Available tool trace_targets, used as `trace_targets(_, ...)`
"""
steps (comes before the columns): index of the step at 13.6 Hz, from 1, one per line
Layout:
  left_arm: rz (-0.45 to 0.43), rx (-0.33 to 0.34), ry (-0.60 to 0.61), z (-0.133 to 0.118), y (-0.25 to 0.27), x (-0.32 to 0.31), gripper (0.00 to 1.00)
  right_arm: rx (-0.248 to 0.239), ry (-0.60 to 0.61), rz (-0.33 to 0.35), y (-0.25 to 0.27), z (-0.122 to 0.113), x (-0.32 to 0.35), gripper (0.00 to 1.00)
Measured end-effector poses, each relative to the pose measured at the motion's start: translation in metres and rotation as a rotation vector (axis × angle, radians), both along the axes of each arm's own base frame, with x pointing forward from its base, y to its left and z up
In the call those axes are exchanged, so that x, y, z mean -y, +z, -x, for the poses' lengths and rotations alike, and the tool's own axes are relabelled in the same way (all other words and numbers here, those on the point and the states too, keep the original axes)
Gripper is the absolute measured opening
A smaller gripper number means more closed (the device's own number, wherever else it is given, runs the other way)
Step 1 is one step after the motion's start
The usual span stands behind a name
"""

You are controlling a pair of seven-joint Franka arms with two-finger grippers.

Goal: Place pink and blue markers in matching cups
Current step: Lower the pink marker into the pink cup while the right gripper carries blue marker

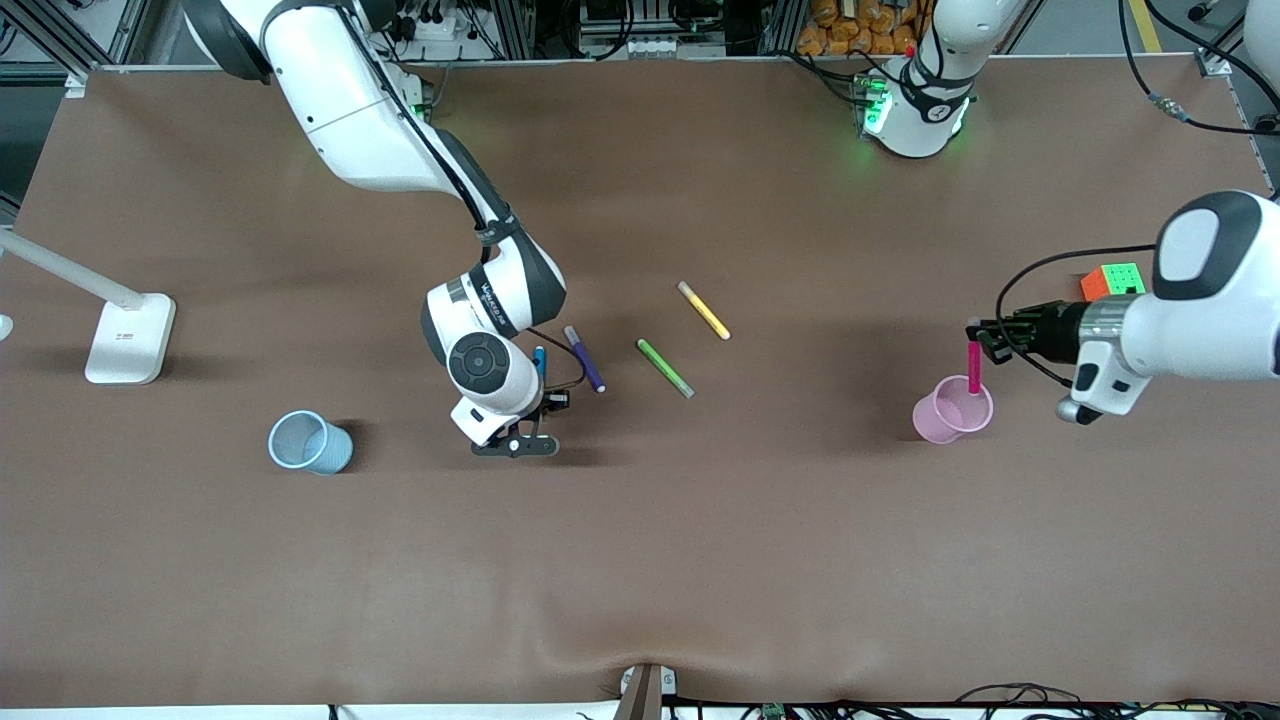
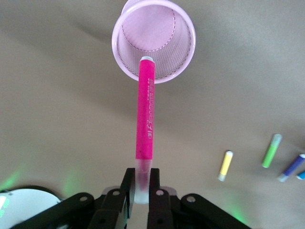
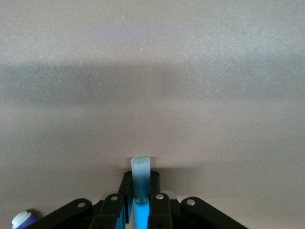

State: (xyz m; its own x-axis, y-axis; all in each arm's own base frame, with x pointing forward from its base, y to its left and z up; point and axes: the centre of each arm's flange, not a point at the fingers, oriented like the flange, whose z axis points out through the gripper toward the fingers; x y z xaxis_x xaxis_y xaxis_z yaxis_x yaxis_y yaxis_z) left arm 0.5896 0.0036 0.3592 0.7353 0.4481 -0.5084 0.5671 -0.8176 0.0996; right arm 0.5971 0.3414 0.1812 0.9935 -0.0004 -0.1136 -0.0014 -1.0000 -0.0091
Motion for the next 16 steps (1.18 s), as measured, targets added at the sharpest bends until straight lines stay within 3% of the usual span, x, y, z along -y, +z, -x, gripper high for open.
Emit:
trace_targets(4,0.078,-0.032,0.066,-0.007,-0.013,-0.018,0.16,0.064,0.033,-0.032,0.035,-0.024,0.015,0.17)
trace_targets(8,0.127,-0.064,0.133,-0.01,-0.021,-0.033,0.16,0.185,0.123,-0.083,0.109,-0.059,0.062,0.17)
trace_targets(12,0.14,-0.08,0.169,-0.012,-0.031,-0.047,0.16,0.299,0.223,-0.092,0.179,-0.091,0.152,0.17)
trace_targets(16,0.148,-0.097,0.179,-0.013,-0.037,-0.044,0.16,0.354,0.288,-0.063,0.212,-0.105,0.258,0.17)
